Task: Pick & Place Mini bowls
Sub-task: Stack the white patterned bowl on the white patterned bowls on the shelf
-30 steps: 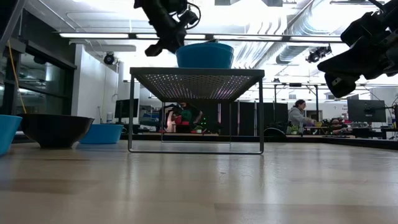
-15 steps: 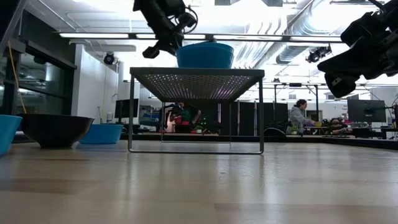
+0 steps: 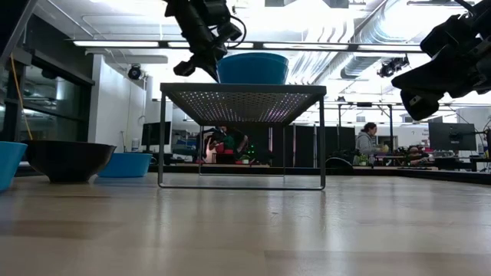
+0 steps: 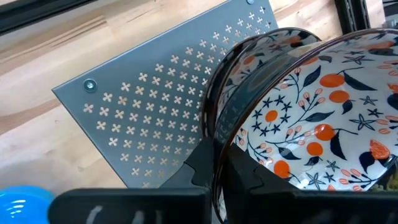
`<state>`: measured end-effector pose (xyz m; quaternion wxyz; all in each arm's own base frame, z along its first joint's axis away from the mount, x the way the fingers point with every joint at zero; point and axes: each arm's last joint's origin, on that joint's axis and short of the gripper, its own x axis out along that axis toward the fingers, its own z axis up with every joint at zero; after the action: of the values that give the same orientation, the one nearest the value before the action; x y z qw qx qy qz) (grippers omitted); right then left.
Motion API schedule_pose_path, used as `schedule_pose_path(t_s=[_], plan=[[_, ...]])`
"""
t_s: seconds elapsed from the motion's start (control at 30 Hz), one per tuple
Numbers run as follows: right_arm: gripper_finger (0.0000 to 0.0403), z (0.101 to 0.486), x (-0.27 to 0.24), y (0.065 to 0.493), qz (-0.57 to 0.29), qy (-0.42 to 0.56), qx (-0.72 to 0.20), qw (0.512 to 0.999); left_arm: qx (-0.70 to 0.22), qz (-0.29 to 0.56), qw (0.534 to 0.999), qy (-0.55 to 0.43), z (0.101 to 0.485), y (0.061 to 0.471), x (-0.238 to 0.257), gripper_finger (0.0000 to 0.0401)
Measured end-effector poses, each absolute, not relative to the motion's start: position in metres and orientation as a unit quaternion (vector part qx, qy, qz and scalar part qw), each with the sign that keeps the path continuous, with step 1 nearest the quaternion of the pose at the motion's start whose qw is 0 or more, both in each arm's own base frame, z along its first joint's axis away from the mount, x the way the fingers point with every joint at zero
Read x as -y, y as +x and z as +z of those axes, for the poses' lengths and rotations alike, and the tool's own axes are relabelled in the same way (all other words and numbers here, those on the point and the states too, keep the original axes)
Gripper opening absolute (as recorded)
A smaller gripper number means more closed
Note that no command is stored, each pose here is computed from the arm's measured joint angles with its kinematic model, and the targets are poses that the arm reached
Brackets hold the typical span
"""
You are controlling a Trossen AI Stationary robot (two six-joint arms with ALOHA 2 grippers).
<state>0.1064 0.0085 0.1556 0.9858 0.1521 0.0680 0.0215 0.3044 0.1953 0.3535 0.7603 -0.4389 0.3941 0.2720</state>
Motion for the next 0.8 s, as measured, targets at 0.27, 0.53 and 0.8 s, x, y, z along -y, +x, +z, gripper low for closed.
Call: schedule_pose_path(t_s=[0.27, 0.53, 0.8], plan=[[0.0000, 0.1556, -0.0085, 0.1064, 0.022, 0.152, -0.068, 0.986, -0.393, 0.268, 0.766, -0.433, 0.3539, 0.3052, -0.1954, 0.0012], [0.0000, 0.1556, -0.0085, 0.1064, 0.022, 0.152, -0.068, 0.986, -0.393, 0.258, 0.772, -0.428, 0.3542, 0.3058, -0.1953, 0.0048], [0.0000, 0.1556, -0.0085, 0.1064, 0.022, 0.152, -0.068, 0.986, -0.378, 0.233, 0.790, -0.423, 0.3570, 0.3096, -0.1964, 0.0052]])
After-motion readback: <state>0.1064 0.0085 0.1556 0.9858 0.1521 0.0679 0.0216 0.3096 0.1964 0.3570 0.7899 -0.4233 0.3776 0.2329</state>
